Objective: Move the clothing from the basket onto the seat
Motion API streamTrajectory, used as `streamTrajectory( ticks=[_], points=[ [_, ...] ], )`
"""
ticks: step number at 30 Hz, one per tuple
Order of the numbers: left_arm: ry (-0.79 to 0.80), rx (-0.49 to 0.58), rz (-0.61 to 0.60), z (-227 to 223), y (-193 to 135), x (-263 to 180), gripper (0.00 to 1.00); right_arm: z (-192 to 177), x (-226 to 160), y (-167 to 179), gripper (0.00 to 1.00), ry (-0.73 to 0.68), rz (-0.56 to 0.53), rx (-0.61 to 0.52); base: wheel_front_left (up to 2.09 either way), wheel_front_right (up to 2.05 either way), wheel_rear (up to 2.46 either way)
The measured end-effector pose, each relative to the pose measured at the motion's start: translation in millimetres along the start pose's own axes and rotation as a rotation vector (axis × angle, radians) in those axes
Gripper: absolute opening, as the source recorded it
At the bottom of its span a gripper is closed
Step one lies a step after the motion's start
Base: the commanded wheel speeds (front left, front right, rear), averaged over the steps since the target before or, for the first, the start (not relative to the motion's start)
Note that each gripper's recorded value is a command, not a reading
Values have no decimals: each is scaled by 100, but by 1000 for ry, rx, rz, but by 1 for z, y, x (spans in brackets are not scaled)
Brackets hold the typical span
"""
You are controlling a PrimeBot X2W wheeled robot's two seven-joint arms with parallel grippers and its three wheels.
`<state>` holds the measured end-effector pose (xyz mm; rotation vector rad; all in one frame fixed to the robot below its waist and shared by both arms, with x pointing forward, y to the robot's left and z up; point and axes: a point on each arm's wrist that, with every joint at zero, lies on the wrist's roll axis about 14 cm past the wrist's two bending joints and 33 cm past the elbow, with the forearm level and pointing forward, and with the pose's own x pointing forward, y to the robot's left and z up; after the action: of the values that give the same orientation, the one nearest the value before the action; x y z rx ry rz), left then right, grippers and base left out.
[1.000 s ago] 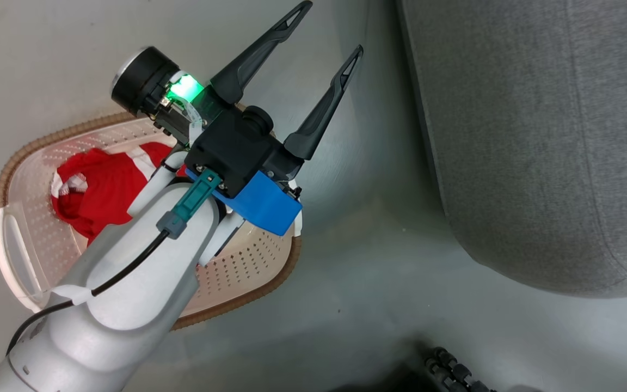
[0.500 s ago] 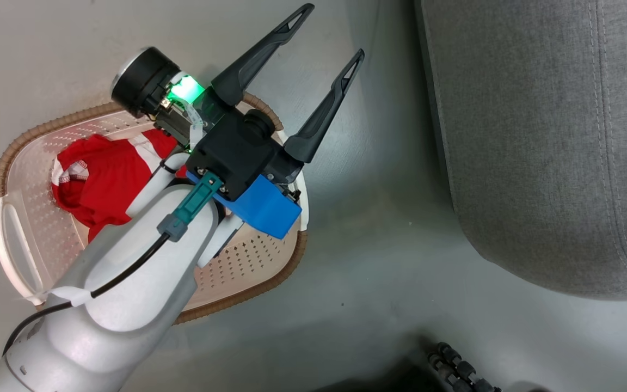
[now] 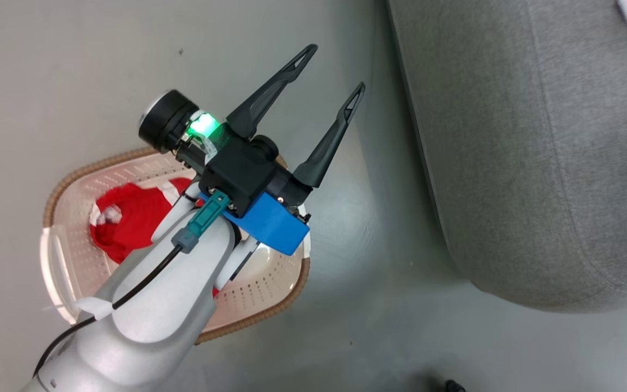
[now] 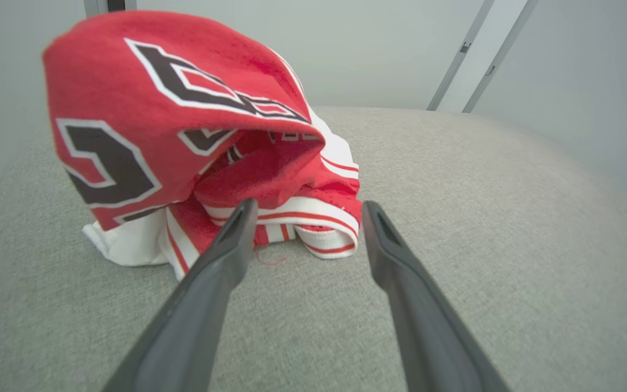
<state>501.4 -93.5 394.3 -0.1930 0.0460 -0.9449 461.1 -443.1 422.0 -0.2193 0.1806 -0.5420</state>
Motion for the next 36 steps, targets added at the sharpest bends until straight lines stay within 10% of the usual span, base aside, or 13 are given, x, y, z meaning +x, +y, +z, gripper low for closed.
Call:
streamTrajectory(
  ticks=[36],
  points=[
    [-206,138,684,150,51,-203,100,149,-164,162,100,-385,550,275,0,0,0]
  ],
)
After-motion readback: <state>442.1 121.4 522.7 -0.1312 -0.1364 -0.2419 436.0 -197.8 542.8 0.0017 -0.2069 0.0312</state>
